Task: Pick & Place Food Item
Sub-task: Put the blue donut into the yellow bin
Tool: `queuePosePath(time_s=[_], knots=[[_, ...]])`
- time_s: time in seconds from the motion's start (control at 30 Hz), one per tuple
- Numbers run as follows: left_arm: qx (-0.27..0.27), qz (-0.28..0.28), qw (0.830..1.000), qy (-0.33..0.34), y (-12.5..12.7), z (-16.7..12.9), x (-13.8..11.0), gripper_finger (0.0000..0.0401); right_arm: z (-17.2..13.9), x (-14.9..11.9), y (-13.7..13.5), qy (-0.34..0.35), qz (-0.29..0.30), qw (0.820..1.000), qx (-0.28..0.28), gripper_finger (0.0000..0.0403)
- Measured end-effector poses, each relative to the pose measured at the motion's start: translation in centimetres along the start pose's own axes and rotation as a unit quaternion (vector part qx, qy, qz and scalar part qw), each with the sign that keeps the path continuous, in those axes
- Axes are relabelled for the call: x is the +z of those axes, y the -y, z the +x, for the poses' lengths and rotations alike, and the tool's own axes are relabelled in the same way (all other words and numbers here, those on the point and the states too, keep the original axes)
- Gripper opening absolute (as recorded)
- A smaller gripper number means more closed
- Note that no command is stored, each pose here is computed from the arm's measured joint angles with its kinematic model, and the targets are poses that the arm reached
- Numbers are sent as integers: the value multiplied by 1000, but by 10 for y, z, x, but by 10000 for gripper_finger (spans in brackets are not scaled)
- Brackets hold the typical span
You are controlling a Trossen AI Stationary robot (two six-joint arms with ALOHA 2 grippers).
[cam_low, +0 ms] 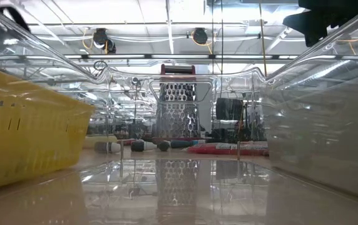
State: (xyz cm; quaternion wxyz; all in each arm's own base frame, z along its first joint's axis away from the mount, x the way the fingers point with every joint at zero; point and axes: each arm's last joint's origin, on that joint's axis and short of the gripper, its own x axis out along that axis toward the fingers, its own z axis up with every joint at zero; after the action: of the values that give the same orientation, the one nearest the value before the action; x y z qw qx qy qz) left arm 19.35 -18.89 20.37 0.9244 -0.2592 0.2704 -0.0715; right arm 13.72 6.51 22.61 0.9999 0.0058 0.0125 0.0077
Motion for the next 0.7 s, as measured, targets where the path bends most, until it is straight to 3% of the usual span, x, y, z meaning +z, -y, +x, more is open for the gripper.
queuePosePath(time_s=[0.27, 0.7], knots=[[27, -47, 997, -54, -12, 23, -15, 37, 0, 0, 0, 0, 0, 1000, 0, 226], [19, -45, 996, -78, -13, 25, -18, 37, 0, 0, 0, 0, -1, 1000, 0, 226]])
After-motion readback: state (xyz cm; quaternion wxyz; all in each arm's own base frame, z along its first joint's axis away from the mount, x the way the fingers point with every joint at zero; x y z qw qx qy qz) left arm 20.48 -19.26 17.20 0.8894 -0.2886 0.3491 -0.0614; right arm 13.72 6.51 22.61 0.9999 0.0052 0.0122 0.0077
